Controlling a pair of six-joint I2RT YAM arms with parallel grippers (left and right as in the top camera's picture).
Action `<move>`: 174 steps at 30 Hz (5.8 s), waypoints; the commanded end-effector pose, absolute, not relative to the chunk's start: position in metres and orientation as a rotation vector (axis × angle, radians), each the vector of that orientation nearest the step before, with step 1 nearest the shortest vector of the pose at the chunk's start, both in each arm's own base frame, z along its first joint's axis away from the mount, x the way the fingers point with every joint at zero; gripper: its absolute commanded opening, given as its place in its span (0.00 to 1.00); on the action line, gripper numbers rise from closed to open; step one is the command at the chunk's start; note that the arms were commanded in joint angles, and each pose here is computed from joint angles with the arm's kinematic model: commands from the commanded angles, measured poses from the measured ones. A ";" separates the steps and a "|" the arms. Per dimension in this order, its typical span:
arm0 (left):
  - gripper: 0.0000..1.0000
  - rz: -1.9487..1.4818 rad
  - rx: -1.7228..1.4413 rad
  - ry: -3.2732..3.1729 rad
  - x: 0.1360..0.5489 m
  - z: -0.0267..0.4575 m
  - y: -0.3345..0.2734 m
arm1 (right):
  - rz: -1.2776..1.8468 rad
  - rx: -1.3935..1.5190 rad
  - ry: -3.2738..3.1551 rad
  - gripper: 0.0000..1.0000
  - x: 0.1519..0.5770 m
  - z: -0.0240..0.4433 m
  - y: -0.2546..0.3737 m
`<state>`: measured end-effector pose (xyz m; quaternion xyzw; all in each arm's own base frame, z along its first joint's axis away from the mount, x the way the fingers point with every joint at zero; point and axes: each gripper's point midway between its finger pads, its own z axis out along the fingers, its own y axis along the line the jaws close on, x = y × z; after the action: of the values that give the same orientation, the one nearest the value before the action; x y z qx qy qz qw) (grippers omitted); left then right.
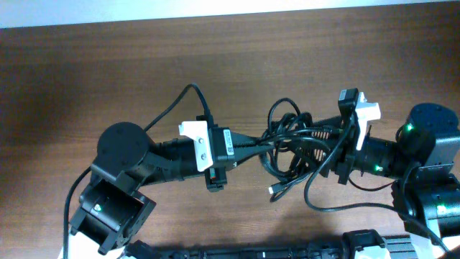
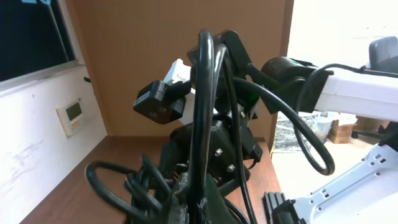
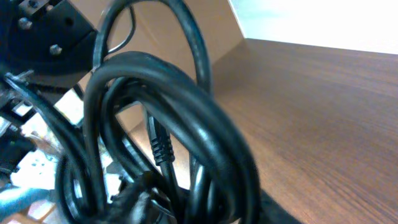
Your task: Untangle cables
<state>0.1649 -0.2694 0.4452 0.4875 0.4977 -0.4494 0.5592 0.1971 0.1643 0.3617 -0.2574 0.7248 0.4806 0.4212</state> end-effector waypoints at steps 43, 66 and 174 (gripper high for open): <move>0.00 -1.019 0.832 1.771 0.250 0.361 -0.273 | 1.016 -0.491 1.789 0.04 0.233 0.375 0.147; 0.99 -0.918 0.712 1.745 0.226 0.391 -0.234 | 1.017 -0.437 1.819 0.04 0.236 0.372 0.144; 0.00 -0.407 0.537 1.926 0.300 0.338 -0.191 | 0.798 -0.192 1.952 0.85 0.261 0.344 0.111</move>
<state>0.2936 -0.2124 0.3162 0.2701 0.8070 -0.2053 0.4833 0.2584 0.1162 0.3423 -0.0894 0.8028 0.3418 0.4804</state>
